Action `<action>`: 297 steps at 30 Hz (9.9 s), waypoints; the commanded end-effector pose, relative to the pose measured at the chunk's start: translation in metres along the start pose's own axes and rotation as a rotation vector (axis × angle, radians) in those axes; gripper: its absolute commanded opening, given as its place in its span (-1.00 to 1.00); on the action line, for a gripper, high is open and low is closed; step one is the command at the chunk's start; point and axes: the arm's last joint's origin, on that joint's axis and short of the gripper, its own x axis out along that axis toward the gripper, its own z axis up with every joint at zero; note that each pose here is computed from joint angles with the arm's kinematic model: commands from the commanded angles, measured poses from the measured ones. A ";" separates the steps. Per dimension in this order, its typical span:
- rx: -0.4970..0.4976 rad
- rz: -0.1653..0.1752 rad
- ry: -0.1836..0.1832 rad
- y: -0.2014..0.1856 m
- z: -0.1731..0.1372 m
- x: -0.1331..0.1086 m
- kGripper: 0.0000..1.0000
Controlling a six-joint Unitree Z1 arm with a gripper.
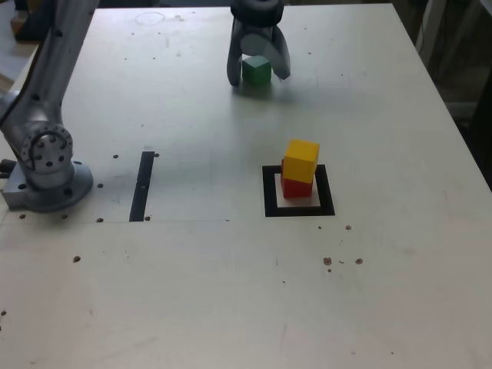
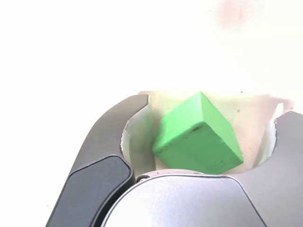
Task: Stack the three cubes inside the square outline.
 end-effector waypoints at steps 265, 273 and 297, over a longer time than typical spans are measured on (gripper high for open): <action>0.234 0.017 -0.103 -0.231 -0.039 -0.183 -0.58; 0.221 0.011 -0.115 -0.242 -0.024 -0.188 -0.58; 0.282 0.048 -0.038 -0.292 0.026 -0.161 -0.49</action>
